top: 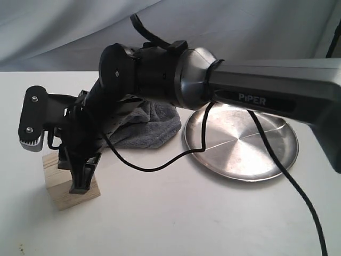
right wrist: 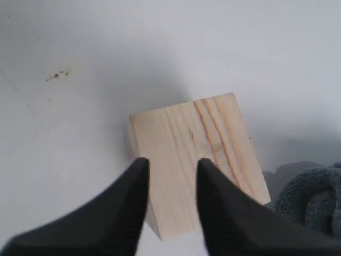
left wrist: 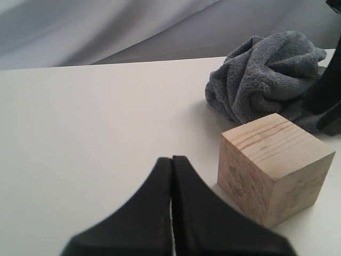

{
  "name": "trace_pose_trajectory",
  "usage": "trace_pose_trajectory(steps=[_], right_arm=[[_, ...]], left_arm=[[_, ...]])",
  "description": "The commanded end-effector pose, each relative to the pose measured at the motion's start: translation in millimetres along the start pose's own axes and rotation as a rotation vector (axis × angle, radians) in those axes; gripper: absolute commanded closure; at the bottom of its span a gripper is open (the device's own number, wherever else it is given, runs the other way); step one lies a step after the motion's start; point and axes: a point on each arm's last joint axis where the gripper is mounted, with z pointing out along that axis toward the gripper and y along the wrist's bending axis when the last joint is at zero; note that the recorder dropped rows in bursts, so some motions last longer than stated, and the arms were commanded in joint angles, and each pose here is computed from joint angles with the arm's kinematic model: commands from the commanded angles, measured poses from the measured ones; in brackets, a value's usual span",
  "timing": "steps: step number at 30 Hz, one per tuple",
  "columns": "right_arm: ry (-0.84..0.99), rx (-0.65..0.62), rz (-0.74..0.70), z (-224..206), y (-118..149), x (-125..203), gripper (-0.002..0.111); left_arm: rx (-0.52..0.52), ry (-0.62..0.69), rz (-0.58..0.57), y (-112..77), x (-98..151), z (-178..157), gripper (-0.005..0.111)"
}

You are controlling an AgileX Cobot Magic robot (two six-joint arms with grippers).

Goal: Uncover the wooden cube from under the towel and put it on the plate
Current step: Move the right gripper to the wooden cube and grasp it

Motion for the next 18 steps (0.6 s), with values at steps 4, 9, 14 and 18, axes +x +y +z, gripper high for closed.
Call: trace_pose_trajectory(steps=[4, 9, 14, 18], right_arm=[[0.078, 0.089, -0.067, 0.4, -5.7, 2.7, 0.004], [0.013, 0.130, -0.020, 8.0, -9.6, -0.2, 0.004], [0.007, 0.136, -0.031, 14.0, -10.5, 1.6, 0.004], [0.023, 0.131, -0.091, 18.0, -10.2, 4.2, 0.004]], left_arm=[[0.003, -0.011, -0.007, -0.3, 0.3, 0.3, 0.107], [0.003, -0.011, -0.007, -0.3, 0.3, 0.3, 0.107], [0.003, -0.011, -0.007, -0.3, 0.3, 0.3, 0.107], [0.003, -0.011, -0.007, -0.3, 0.3, 0.3, 0.107]])
